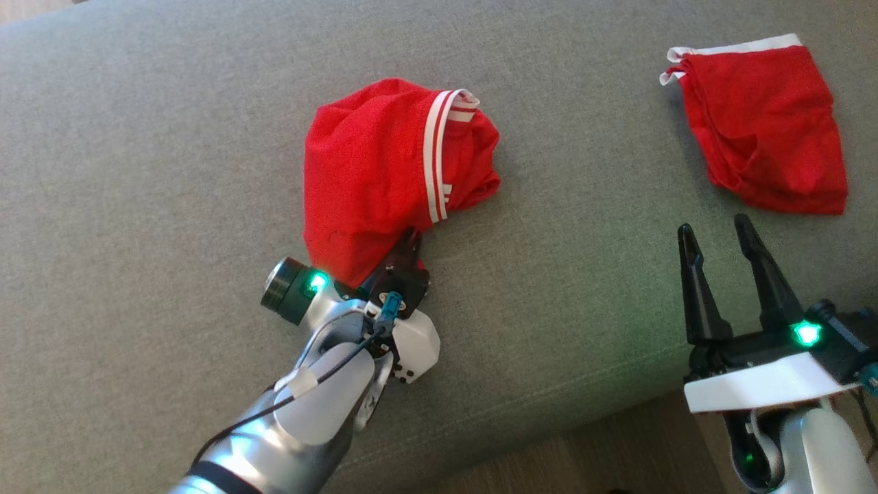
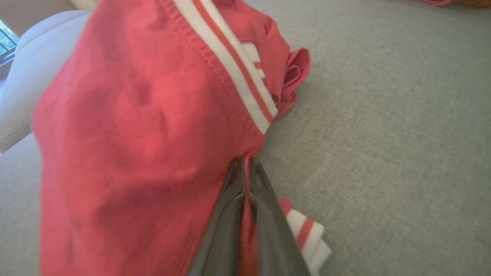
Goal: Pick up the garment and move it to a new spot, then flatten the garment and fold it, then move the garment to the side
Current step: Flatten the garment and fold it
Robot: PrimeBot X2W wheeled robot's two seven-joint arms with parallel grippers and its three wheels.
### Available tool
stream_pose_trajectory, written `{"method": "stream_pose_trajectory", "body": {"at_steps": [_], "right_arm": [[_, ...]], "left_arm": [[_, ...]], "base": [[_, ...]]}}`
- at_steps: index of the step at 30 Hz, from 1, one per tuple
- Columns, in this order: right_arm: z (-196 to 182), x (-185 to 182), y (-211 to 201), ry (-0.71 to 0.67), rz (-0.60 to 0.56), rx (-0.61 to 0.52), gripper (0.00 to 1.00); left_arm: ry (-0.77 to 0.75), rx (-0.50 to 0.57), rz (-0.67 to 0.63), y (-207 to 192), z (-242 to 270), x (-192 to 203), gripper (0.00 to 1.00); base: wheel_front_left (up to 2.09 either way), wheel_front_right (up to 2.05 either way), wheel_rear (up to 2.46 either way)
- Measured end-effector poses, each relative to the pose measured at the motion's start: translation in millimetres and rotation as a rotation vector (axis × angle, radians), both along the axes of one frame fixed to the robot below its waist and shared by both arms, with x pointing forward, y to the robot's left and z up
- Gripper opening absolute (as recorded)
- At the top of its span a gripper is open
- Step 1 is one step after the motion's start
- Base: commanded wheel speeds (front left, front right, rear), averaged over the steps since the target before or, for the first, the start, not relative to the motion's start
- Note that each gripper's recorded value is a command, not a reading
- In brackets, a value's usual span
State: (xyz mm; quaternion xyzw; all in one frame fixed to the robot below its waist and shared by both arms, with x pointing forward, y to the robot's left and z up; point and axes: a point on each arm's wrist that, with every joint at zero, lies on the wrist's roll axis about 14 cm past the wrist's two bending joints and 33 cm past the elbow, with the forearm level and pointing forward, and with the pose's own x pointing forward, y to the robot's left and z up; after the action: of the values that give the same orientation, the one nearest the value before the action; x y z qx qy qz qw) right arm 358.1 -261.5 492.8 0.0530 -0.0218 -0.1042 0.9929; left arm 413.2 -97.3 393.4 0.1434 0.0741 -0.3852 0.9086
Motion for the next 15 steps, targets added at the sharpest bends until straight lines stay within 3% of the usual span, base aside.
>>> {"method": "stream_pose_trajectory", "body": {"at_steps": [6,15], "right_arm": [[7.3,-1.3,4.4,-0.026,0.013,0.008,1.0],[18.8,-21.3,0.7,-0.064,-0.009,0.031,1.0]], "left_arm": [[0.034,-0.074,0.006,-2.9,16.3,-6.0,0.0],[0.283,-0.597,-0.032,-41.3,118.6,-15.3,0.0]], "base": [[0.0,0.0,0.0],[0.0,0.0,0.0]]}}
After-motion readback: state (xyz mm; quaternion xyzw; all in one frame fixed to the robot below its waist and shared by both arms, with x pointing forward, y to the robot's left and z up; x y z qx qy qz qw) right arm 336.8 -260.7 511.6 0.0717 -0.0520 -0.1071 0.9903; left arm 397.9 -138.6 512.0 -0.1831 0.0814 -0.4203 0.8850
